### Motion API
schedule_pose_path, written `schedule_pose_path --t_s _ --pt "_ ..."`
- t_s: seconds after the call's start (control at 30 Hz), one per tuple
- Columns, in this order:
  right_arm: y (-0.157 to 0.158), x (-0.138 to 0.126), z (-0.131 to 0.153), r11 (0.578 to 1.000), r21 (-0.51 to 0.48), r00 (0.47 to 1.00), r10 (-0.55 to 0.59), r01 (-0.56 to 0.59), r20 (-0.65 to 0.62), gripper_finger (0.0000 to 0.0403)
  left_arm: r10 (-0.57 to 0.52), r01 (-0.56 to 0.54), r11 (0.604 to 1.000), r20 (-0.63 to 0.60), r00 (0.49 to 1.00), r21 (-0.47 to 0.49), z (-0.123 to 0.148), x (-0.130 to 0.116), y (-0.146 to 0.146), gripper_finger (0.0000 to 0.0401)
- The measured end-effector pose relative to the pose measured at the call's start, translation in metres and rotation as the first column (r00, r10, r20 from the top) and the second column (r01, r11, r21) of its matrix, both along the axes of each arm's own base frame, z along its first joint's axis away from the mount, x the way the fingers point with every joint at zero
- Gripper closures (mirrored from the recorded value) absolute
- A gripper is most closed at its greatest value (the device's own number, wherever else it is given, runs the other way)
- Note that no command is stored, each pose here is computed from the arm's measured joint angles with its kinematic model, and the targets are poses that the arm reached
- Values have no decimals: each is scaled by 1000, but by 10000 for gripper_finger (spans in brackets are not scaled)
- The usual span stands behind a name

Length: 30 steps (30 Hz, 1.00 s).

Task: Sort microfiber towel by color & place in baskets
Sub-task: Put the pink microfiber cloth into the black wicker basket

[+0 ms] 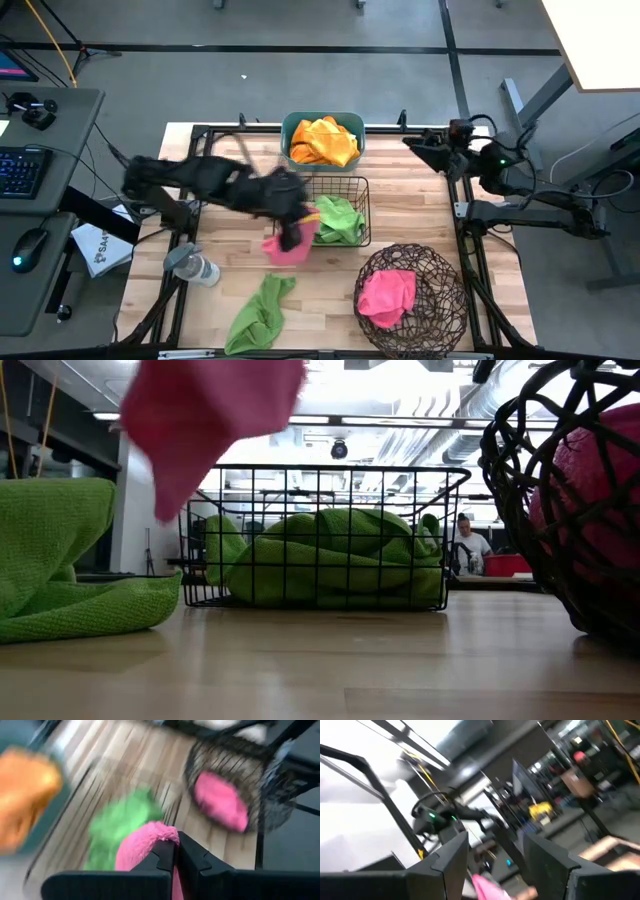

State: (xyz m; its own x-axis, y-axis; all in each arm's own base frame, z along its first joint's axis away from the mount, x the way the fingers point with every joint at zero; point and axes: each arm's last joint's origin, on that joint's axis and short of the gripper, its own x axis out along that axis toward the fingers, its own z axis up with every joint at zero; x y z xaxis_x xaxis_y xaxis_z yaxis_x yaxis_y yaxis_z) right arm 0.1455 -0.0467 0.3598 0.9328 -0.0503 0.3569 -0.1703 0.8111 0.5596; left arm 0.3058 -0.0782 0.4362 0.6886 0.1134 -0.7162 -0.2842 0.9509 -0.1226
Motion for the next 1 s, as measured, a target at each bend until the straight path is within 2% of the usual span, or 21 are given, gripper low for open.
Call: schedule_pose_path --t_s 0.1,0.2,0.27,0.37,0.43,0.5,0.57,0.8,1.0 --pt "1 -3 7 1000 -13 997 -4 5 72 219 -134 130 990 89 987 50 -4 41 -3 401" --pt "1 -7 12 1000 -1 991 -26 26 128 219 -235 225 972 220 947 70 -8 82 -13 401" --pt "1 -9 14 999 1 988 -43 44 151 219 -288 281 957 335 897 70 -7 105 -20 401" --pt "2 -14 16 998 0 984 -60 60 166 219 -353 363 928 505 788 84 -2 132 -31 401" --pt "2 -17 17 998 -1 982 -68 69 175 219 -377 401 911 584 719 95 -2 145 -38 401" --pt "2 -20 18 997 0 980 -71 73 184 219 -392 426 899 618 681 101 -6 155 -43 401" --pt "3 -23 19 998 9 979 -70 69 194 219 -392 434 896 624 676 94 -15 162 -48 401" --pt "7 -33 21 998 6 977 -69 69 203 219 -380 443 896 561 736 25 -51 182 -60 401" --pt "7 -34 21 997 -12 977 -78 82 198 219 -377 448 893 480 792 -38 -107 208 -75 401"
